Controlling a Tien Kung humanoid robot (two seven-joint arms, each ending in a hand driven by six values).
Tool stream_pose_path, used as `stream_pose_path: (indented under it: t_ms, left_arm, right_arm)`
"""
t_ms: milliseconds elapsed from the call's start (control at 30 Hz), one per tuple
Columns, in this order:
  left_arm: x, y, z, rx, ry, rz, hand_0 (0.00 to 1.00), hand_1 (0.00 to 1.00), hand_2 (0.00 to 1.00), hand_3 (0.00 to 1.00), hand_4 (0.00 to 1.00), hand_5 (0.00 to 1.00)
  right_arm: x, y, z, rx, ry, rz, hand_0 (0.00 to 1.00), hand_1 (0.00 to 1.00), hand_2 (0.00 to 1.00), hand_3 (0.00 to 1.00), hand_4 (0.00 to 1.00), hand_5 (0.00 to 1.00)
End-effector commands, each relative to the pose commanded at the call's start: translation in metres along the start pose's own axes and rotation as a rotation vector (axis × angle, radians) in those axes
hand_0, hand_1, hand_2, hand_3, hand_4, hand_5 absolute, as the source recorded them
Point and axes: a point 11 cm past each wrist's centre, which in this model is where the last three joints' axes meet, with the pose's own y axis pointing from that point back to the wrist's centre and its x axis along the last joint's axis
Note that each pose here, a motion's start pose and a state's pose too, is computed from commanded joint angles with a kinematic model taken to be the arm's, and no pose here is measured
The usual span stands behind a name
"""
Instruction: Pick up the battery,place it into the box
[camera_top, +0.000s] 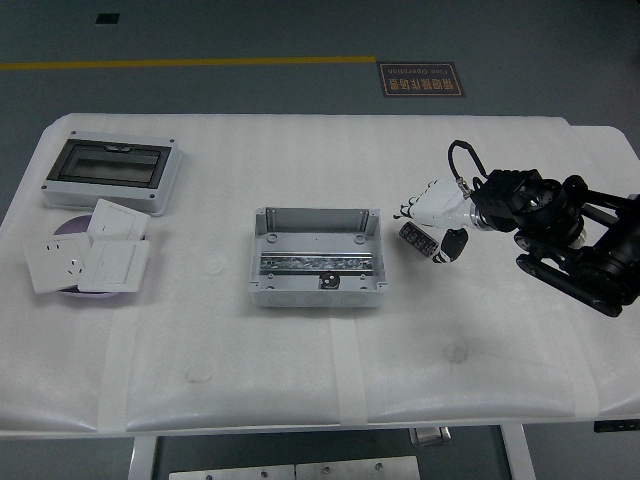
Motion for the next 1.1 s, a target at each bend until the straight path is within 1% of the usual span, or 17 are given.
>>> stream_pose_path:
  t_ms: [167,533,567,733,767,933,967,1100]
  left_arm:
    - [0.0006,-0.0001,-0.0005,0.000,-0.001,0.002,0.680,0.678,0.580,0.643,0.633,0.322]
    - [0.0013,0.0001,0.0007,-0.006,0.000,0.004,0.680,0.677,0.580,0.643,0.632,0.322]
    - [0.0012,0.0001,0.0006,-0.006,0.000,0.004,0.680,0.678,0.580,0.644,0.631,0.321]
    - [0.0003,0.0000,0.0008,-0.006,0.002,0.003,0.680,0.678,0.580,0.644,0.631,0.321]
    - [0.0003,0.0001,0.0011,-0.007,0.002,0.002,0.680,0.677,0.581,0.644,0.631,0.324]
    - [0.0006,0.0006,0.0027,-0.010,0.003,0.003,0.680,0.677,0.581,0.644,0.631,0.324]
    - [0.0008,0.0007,0.0030,-0.011,0.003,0.003,0.680,0.677,0.580,0.643,0.632,0.325]
    - [0.0011,0.0008,0.0035,-0.012,0.002,0.004,0.680,0.677,0.580,0.643,0.632,0.325]
  right_arm:
    - [-0.0095,-0.0004,-0.0007,-0.003,-0.011,-0.005,0.907,0.812,0.966,0.998,0.804,0.247]
    - [-0.0044,0.0000,-0.0067,0.019,-0.016,0.036,0.904,0.805,0.951,0.998,0.795,0.257]
    - [-0.0044,0.0001,-0.0066,0.019,-0.016,0.036,0.893,0.775,0.891,0.998,0.685,0.256]
    - [-0.0059,-0.0003,-0.0046,0.017,-0.013,0.033,0.893,0.775,0.891,0.998,0.685,0.256]
    - [-0.0066,-0.0007,-0.0040,0.015,-0.014,0.031,0.862,0.746,0.803,0.813,0.494,0.203]
    - [-0.0098,-0.0023,-0.0005,0.008,-0.015,0.023,0.862,0.746,0.803,0.813,0.494,0.203]
    - [-0.0101,-0.0025,-0.0001,0.008,-0.015,0.023,0.832,0.713,0.746,0.737,0.361,0.171]
    - [-0.0106,-0.0029,-0.0002,0.011,-0.018,0.025,0.832,0.713,0.746,0.737,0.361,0.171]
